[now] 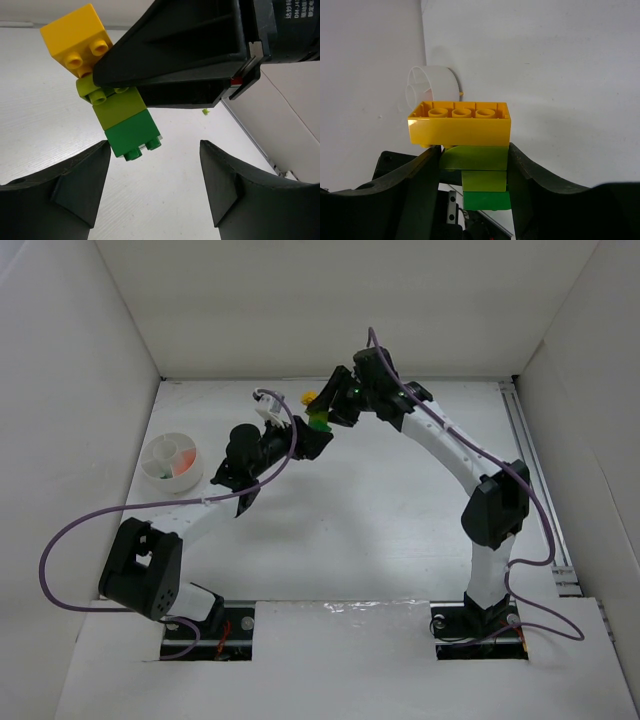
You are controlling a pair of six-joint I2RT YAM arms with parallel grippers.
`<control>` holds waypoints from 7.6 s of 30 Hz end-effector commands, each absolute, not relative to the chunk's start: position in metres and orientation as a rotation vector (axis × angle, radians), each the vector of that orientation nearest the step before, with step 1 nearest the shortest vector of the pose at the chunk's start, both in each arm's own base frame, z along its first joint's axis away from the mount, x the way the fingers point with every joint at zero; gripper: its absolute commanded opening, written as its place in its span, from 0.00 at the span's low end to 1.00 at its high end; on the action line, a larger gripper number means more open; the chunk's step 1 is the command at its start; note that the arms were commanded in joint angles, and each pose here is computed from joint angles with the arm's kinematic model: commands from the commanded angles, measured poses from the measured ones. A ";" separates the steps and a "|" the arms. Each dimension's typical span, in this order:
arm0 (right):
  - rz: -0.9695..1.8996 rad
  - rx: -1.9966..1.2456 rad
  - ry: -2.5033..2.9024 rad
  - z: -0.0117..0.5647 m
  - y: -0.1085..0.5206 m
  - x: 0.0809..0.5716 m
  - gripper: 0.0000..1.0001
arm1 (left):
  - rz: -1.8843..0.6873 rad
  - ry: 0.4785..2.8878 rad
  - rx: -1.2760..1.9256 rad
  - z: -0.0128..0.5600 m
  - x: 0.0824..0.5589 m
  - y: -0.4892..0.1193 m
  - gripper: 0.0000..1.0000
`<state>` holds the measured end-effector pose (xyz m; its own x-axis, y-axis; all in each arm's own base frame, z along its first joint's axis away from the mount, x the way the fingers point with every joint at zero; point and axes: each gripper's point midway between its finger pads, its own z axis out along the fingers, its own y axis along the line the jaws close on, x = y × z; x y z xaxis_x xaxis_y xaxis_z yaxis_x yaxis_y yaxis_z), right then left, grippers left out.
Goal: Sort the legos into containers by color
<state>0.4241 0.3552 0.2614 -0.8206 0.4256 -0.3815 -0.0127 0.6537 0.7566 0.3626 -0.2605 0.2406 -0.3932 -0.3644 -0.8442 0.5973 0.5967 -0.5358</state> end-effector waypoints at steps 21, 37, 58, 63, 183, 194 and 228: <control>1.006 0.300 2.181 0.312 0.356 0.415 0.00 | -1.017 1.629 0.083 0.258 0.380 -0.251 0.05; 0.854 0.411 2.102 0.310 0.335 0.446 0.00 | -1.081 1.647 0.047 0.254 0.359 -0.247 0.00; 0.494 -0.296 2.357 0.164 0.173 0.411 0.00 | -0.993 1.564 0.788 0.236 0.260 -0.229 0.00; 0.518 -0.587 2.345 0.141 0.135 0.395 0.11 | -0.996 1.558 1.019 0.213 0.230 -0.226 0.00; 0.529 -1.001 2.276 0.121 0.101 0.464 0.75 | -0.367 2.129 0.704 0.230 0.357 0.046 0.00; 0.537 -0.913 2.240 0.138 0.103 0.498 0.77 | -0.231 2.229 0.624 0.206 0.354 0.079 0.00; 0.518 -0.845 2.269 0.136 0.115 0.516 0.80 | -0.025 2.387 0.517 0.168 0.361 0.164 0.04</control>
